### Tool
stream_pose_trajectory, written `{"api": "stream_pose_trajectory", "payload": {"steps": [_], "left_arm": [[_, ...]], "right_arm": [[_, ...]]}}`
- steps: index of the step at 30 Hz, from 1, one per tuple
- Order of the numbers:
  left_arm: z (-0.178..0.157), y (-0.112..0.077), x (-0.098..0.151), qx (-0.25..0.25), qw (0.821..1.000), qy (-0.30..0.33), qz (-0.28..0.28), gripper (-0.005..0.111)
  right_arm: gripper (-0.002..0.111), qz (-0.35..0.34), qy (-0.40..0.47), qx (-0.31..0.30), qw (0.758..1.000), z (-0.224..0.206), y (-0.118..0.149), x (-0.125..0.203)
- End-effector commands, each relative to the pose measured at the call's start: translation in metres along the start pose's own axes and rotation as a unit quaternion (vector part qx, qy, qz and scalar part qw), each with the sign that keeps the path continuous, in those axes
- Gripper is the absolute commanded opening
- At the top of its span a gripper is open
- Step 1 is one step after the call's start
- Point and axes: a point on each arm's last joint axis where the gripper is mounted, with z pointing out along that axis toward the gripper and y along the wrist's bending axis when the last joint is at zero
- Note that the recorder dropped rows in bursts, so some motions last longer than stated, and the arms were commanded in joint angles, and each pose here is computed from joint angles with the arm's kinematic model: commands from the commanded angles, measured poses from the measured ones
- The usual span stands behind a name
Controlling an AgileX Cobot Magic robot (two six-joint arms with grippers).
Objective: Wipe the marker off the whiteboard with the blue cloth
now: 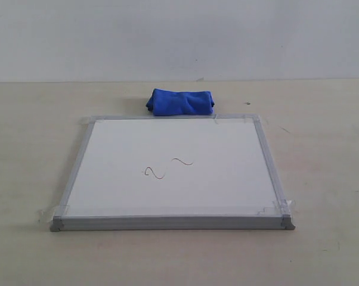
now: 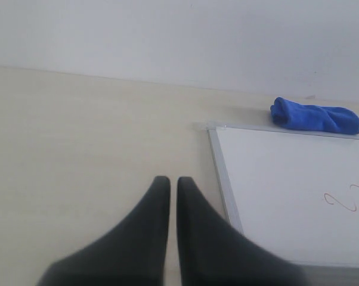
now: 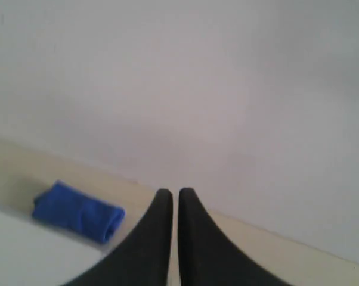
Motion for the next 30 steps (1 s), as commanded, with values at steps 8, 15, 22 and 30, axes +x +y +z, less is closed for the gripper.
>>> {"api": "stream_pose_trajectory", "payload": {"steps": [8, 15, 22, 30], "left_arm": [[0.0, 0.0, 0.001, 0.002, 1.0, 0.002, -0.001, 0.004], [0.0, 0.0, 0.001, 0.002, 1.0, 0.002, -0.001, 0.004], [0.0, 0.0, 0.001, 0.002, 1.0, 0.002, -0.001, 0.004], [0.0, 0.0, 0.001, 0.002, 1.0, 0.002, -0.001, 0.004]], "right_arm": [[0.001, -0.165, 0.306, -0.273, 0.897, 0.152, 0.041, 0.019], [0.001, -0.136, 0.293, -0.281, 0.904, 0.228, 0.052, 0.017], [0.001, -0.21, 0.221, -0.273, 0.912, 0.281, 0.076, 0.047], [0.001, -0.167, 0.256, -0.273, 0.912, 0.324, 0.087, 0.097]]}}
